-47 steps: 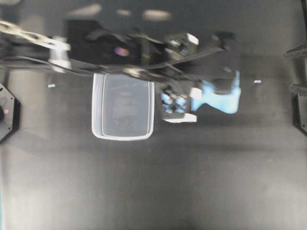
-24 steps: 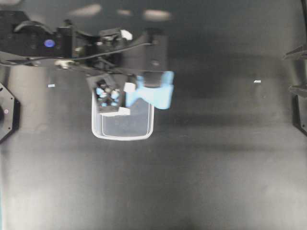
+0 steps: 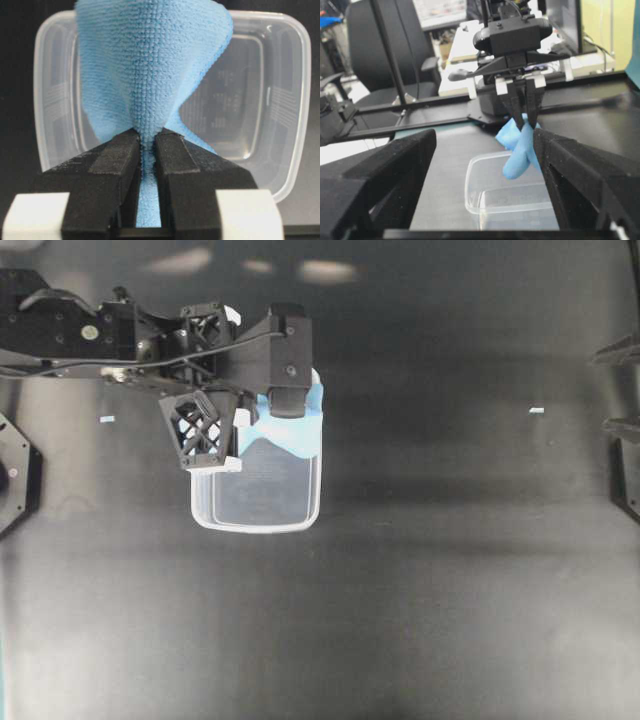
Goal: Place the blue towel into the container with the left arm.
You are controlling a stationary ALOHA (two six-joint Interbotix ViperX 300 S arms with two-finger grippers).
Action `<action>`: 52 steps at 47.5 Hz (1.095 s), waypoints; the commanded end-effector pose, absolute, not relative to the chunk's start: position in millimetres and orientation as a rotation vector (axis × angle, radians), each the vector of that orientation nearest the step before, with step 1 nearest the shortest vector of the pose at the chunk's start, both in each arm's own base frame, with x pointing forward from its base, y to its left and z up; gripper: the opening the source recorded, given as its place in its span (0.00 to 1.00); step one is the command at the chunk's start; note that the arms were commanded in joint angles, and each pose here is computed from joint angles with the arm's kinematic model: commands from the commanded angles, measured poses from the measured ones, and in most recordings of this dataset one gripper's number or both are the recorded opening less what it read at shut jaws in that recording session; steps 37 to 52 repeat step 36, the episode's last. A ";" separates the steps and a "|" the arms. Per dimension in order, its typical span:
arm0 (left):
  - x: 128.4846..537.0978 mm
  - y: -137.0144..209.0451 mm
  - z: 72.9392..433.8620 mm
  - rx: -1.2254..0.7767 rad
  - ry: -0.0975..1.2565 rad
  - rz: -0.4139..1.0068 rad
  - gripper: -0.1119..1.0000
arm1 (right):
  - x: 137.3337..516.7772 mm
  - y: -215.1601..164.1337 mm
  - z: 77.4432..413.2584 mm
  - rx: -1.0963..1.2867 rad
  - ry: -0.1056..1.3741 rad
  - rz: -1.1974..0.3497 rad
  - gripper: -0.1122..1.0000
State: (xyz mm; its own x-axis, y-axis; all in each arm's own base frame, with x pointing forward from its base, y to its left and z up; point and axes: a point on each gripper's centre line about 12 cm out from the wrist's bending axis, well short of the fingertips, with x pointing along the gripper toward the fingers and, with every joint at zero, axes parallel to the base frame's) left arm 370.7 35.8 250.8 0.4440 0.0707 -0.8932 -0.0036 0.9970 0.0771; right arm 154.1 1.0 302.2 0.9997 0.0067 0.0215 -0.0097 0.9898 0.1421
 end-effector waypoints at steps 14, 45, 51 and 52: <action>370.7 42.8 250.1 0.055 1.085 0.068 0.50 | 154.6 1.3 308.1 0.147 -0.033 0.011 0.78; 322.0 23.4 363.8 0.090 0.688 0.052 0.88 | 154.7 1.3 306.0 0.147 -0.027 0.010 0.78; 322.0 23.4 363.8 0.090 0.688 0.052 0.88 | 154.7 1.3 306.0 0.147 -0.027 0.010 0.78; 322.0 23.4 363.8 0.090 0.688 0.052 0.88 | 154.7 1.3 306.0 0.147 -0.027 0.010 0.78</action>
